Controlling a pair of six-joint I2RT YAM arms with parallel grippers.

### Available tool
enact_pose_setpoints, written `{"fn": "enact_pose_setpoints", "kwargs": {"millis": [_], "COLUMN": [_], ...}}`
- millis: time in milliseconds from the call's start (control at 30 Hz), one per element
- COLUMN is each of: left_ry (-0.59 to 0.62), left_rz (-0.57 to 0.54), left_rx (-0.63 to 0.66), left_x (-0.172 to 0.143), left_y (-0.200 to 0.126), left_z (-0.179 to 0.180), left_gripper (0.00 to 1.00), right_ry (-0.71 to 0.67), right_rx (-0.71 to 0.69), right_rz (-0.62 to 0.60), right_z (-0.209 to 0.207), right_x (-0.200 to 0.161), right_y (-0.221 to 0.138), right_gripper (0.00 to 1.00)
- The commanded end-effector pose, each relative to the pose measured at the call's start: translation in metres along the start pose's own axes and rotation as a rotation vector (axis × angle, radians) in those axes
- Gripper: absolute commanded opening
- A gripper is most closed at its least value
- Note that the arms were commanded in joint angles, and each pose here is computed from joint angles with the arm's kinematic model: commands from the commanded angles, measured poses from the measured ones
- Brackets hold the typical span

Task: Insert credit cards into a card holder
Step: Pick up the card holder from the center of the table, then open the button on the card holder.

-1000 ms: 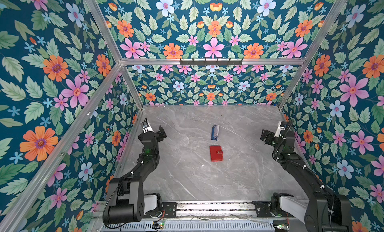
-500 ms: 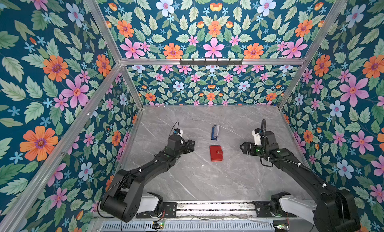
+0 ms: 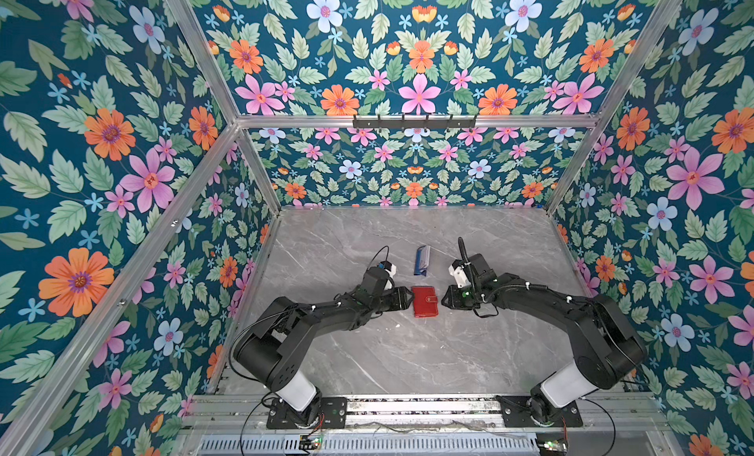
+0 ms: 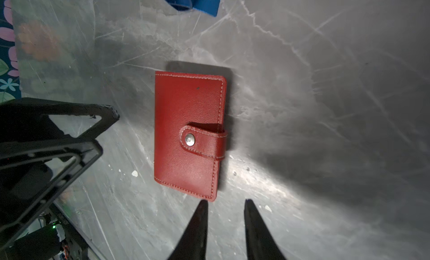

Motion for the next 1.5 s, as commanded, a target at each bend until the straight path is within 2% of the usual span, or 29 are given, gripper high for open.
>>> {"fn": "enact_pose_setpoints", "kwargs": {"millis": [0, 100, 133, 600, 733, 867, 967, 1233, 1467], "left_ry": [-0.005, -0.006, -0.010, -0.049, -0.065, -0.072, -0.071, -0.066, -0.083], "left_rz": [0.011, 0.029, 0.039, 0.114, 0.123, 0.116, 0.105, 0.100, 0.115], "left_rx": [-0.044, -0.053, -0.054, -0.114, -0.136, -0.147, -0.137, -0.099, -0.094], "left_x": [0.000, -0.003, -0.004, -0.013, -0.013, -0.011, -0.010, -0.011, -0.016], "left_y": [0.005, 0.011, 0.014, 0.034, 0.036, 0.035, 0.032, 0.029, 0.033], "left_z": [-0.007, -0.007, -0.006, -0.008, -0.010, -0.014, -0.015, -0.017, -0.018], "left_gripper": [0.60, 0.59, 0.58, 0.48, 0.40, 0.22, 0.11, 0.08, 0.07], "right_ry": [0.024, 0.032, 0.043, 0.112, 0.119, 0.105, 0.059, -0.099, -0.086], "right_rx": [0.047, 0.049, 0.037, -0.030, -0.033, -0.049, -0.100, -0.193, -0.174], "right_rz": [-0.034, -0.052, -0.024, 0.044, 0.057, 0.045, 0.028, 0.007, 0.013], "right_z": [0.007, 0.007, 0.002, -0.015, -0.016, -0.013, -0.007, 0.021, 0.026], "right_x": [0.011, 0.017, 0.014, 0.006, 0.004, 0.004, 0.007, 0.016, 0.021], "right_y": [0.005, 0.007, 0.018, 0.044, 0.046, 0.040, 0.031, 0.018, 0.030], "right_gripper": [0.26, 0.25, 0.25, 0.19, 0.19, 0.20, 0.25, 0.30, 0.30]}}
Point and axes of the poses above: each gripper's point midway between its finger pads, its own y axis out along the fingers, its own z axis along the line the jaws close on, x = y × z, the point moved 5 cm from there along -y, back along the fingers, and after that the axes turned 12 degrees about -y, right-handed, at the moved point
